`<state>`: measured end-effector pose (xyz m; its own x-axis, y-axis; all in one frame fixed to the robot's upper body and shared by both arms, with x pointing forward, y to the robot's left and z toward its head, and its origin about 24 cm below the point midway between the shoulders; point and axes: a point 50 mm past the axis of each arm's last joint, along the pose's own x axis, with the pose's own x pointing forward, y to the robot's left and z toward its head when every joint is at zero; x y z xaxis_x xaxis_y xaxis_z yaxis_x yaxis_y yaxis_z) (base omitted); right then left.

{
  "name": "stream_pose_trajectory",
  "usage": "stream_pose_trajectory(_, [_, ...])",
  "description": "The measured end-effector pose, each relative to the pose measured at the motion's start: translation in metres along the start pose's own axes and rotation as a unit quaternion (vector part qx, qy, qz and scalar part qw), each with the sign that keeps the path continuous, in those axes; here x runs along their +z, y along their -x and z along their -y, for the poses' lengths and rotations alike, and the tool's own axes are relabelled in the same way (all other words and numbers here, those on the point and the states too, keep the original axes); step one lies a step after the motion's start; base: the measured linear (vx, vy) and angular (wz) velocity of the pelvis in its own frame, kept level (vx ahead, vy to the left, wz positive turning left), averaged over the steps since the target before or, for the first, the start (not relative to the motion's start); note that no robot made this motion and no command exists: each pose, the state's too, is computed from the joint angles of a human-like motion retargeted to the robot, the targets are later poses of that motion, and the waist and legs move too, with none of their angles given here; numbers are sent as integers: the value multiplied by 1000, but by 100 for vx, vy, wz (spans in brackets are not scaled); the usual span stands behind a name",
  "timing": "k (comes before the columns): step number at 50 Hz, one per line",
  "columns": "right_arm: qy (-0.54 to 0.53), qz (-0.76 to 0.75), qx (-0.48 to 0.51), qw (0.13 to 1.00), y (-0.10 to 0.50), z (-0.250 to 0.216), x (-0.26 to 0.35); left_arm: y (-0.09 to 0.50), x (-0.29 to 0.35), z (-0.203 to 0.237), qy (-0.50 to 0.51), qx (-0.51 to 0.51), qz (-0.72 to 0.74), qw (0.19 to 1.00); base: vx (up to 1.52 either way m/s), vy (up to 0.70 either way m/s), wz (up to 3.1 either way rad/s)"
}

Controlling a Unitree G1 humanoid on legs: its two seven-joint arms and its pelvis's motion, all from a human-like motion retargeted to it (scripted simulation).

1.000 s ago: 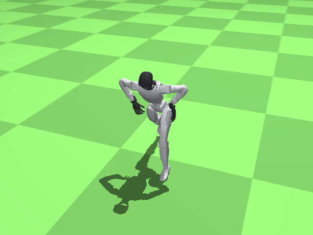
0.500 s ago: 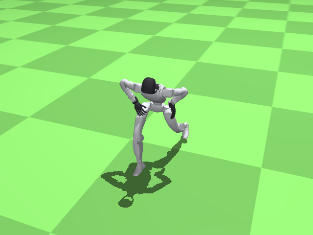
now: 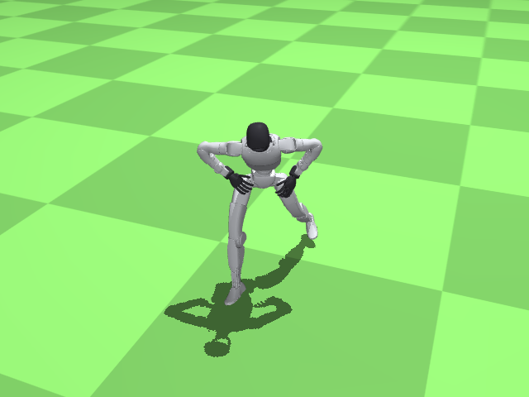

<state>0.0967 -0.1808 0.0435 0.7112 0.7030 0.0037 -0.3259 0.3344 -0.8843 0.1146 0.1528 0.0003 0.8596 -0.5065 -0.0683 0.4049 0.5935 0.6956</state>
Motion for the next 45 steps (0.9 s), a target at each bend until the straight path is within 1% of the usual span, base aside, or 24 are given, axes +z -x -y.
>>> stream_pose_trajectory(5, [-31, -29, 33, 999, 3, -8, -7, 5, -1, -5, -3, -9, 14, 1000, -3, 5, 180])
stream_pose_trajectory(9, [-48, -29, 37, 998, -1, 0, -6, 13, -2, -5, -27, 6, 30, 999, -19, -7, 194])
stream_pose_trajectory(13, [-57, -31, 26, 998, -12, 6, -9, 8, -7, -9, -46, 64, 24, 997, -10, 11, 143])
stream_pose_trajectory(15, [-56, -40, 18, 997, -17, 7, -14, 2, -9, -15, -58, 105, 25, 992, 3, 34, 175])
stream_pose_trajectory(19, [-64, -67, -1, 996, -13, 5, -20, 3, -12, -35, -97, 152, 29, 983, 8, -8, 209])
stream_pose_trajectory(24, [-86, -116, 3, 990, -1, -1, -22, 12, -17, -48, -121, 146, -1, 982, 13, -25, 220])
stream_pose_trajectory(28, [-102, -141, -6, 985, 1, 4, -25, 23, -23, -55, -129, 147, -32, 980, 12, -27, 257])
stream_pose_trajectory(32, [-129, -159, -22, 979, -2, 24, -25, 41, -35, -70, -149, 159, -88, 972, 8, -17, 281])
stream_pose_trajectory(37, [-160, -198, -33, 966, 2, 37, -27, 69, -64, -81, -134, 205, -221, 944, 11, 1, 265])
stream_pose_trajectory(41, [-192, -242, -23, 951, 8, 35, -39, 89, -98, -85, -96, 297, -346, 885, 19, 17, 200])
stream_pose_trajectory(43, [-203, -256, 1, 945, 7, 31, -49, 97, -114, -84, -64, 356, -404, 840, 26, 22, 99])
stream_pose_trajectory(45, [-209, -265, 38, 940, 2, 28, -62, 104, -128, -80, -10, 420, -453, 787, 31, 23, 25])
